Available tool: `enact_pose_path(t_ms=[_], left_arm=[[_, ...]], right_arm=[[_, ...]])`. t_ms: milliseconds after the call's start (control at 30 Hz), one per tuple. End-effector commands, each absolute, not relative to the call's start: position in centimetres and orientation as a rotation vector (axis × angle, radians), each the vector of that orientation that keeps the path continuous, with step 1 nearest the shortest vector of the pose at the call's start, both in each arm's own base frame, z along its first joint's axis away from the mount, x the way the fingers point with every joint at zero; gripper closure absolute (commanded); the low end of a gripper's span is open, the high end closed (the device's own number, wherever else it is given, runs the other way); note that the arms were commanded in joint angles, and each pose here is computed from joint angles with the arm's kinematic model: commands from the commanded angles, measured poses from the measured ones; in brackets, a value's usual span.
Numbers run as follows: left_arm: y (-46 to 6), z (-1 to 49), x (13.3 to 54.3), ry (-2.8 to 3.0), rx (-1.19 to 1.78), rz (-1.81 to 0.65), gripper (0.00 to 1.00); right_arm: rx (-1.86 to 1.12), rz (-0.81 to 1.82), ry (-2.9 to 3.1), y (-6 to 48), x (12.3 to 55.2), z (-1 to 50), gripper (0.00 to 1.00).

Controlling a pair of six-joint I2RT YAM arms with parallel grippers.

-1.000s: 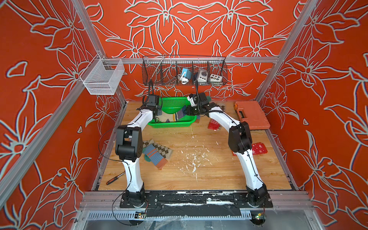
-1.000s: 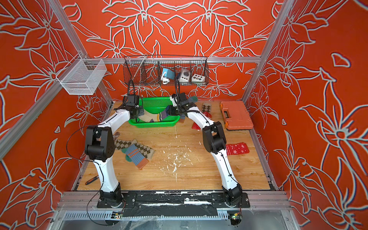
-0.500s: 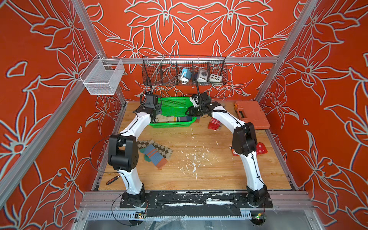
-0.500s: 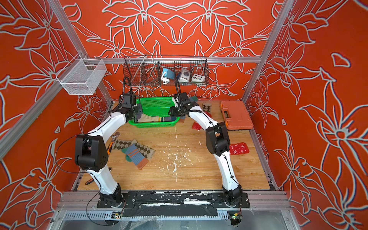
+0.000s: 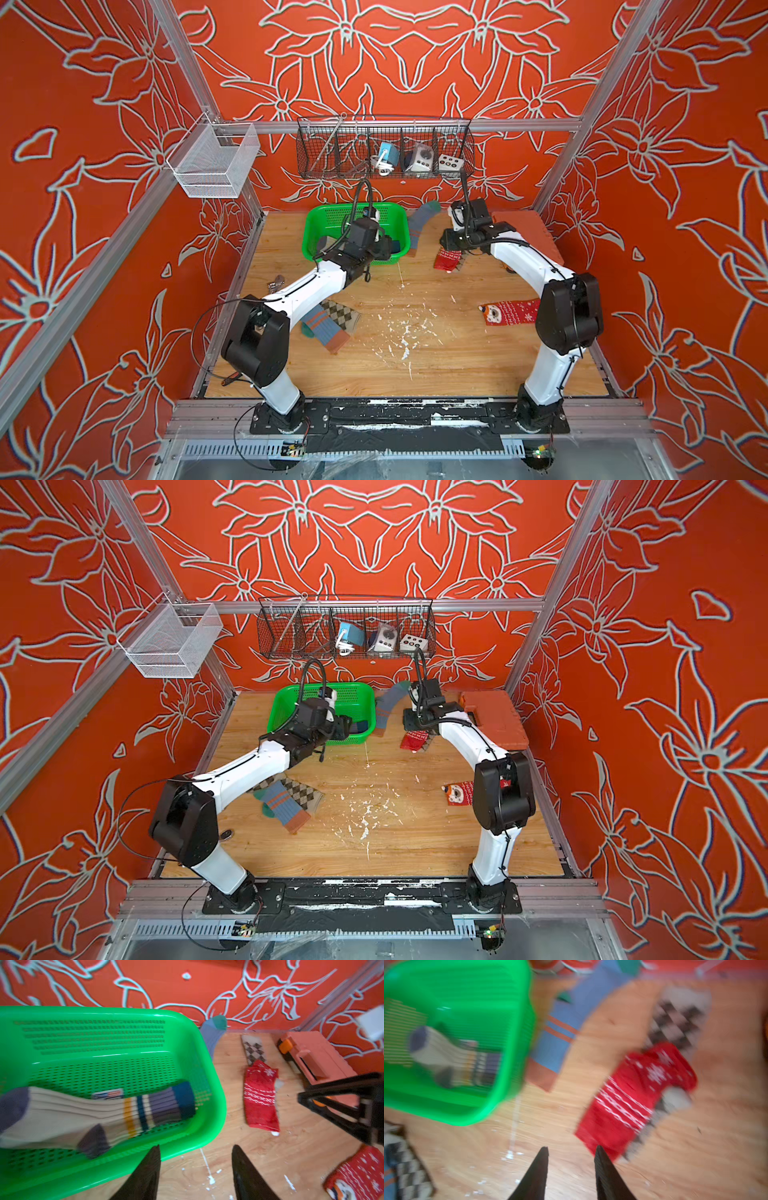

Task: Place the socks together as a pair
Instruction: Place a pair of socks in the bin, then pick up the sock from the center of the board.

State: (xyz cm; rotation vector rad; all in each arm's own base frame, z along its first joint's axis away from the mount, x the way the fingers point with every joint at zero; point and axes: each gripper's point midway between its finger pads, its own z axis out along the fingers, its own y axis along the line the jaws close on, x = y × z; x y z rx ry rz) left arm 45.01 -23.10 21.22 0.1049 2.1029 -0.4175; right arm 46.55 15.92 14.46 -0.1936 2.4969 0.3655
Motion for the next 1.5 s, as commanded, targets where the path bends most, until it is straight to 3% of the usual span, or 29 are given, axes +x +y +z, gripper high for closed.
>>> enact_pose_path(t_ms=[0, 233, 633, 1300, 1367, 1467], left_arm=[[-25.8, 20.6, 44.0, 2.061, 0.115, -0.476, 0.46], [-26.9, 14.5, 39.2, 2.085, 0.173, -0.62, 0.45], [-26.2, 14.1, 39.5, 2.066, 0.167, -0.569, 0.45], [-26.3, 13.9, 39.6, 2.067, 0.177, -0.563, 0.46], [-26.3, 13.9, 39.6, 2.067, 0.179, -0.562, 0.46], [-26.3, 13.8, 39.7, 2.068, 0.178, -0.561, 0.46]], right_arm=[[-0.142, 0.331, 2.516, 13.8, 46.6, 13.1, 0.62], [-0.037, 0.293, 2.633, 10.5, 47.2, 8.6, 0.64], [0.085, 0.348, 2.711, 8.7, 48.2, 4.3, 0.76], [0.069, 0.525, 2.742, 11.2, 48.9, 2.6, 0.7], [0.065, 0.528, 2.761, 11.3, 48.8, 2.1, 0.75], [0.057, 0.54, 2.768, 11.6, 48.7, 2.0, 0.93]])
